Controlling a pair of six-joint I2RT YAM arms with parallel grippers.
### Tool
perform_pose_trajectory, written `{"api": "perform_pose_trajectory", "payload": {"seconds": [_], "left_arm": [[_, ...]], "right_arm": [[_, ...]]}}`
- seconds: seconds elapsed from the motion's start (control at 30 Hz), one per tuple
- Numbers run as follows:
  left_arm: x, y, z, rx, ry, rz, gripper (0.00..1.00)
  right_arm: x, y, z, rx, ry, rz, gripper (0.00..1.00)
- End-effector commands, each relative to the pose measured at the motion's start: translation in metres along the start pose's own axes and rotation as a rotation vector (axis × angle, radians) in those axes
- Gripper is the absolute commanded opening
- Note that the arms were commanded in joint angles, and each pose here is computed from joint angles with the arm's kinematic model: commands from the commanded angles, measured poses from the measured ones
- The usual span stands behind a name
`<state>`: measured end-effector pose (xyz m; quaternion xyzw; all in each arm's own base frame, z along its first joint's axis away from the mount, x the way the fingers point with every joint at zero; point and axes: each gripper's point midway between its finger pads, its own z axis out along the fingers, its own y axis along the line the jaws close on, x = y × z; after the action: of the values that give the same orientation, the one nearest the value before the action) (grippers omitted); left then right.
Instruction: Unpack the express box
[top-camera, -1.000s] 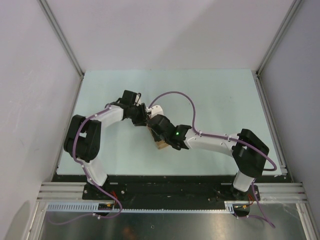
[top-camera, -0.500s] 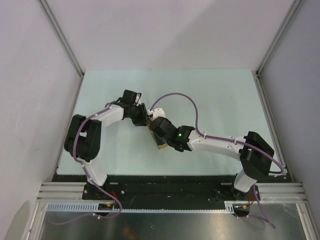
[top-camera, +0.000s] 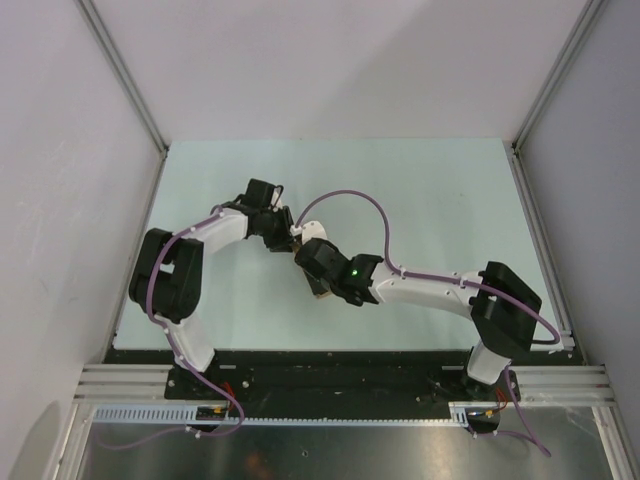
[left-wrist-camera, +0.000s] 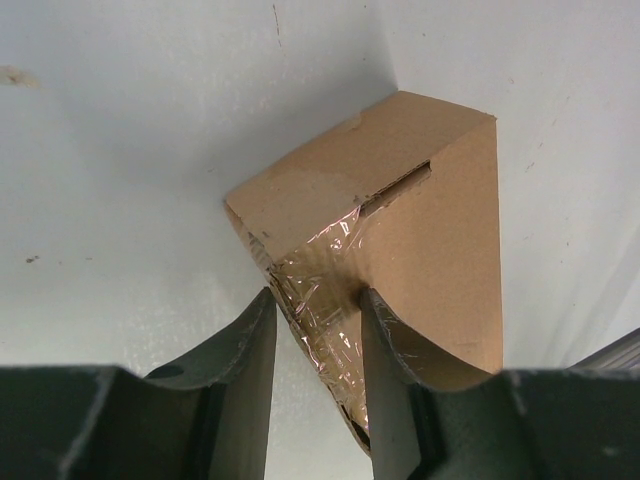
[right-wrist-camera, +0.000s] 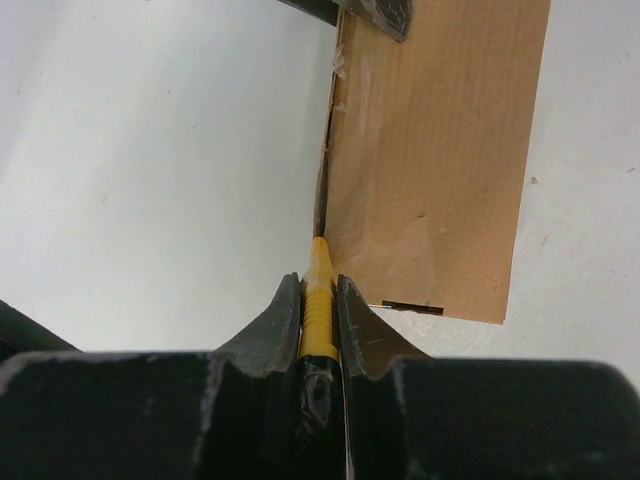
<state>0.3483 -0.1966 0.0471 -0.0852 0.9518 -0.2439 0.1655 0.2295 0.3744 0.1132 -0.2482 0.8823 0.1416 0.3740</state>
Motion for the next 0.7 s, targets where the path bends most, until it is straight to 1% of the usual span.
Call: {"api": "perform_pose_trajectory", "payload": {"seconds": [0.0,0.2,0.3,0.47,0.67], "left_arm": [[0.029,0.059,0.017,-0.236,0.086,-0.002,0.25],[0.027,0.062,0.018,-0.25,0.077,0.001,0.24],[0.028,0.064,0.018,-0.26,0.079,0.002,0.24],[0.028,0.065,0.019,-0.267,0.081,0.0,0.23],[0.029,0.064,0.018,-0.26,0.084,0.001,0.23]], "right_arm": [[0.041,-0.006,-0.007,0.006,0.142,-0.059,0.0],[0.017,-0.009,-0.037,-0.006,0.075,-0.029,0.0],[0.014,-0.011,-0.048,-0.006,0.066,-0.024,0.0],[0.023,-0.012,-0.047,0.0,0.093,-0.034,0.0],[0.046,-0.008,-0.032,-0.005,0.142,-0.04,0.0]]}}
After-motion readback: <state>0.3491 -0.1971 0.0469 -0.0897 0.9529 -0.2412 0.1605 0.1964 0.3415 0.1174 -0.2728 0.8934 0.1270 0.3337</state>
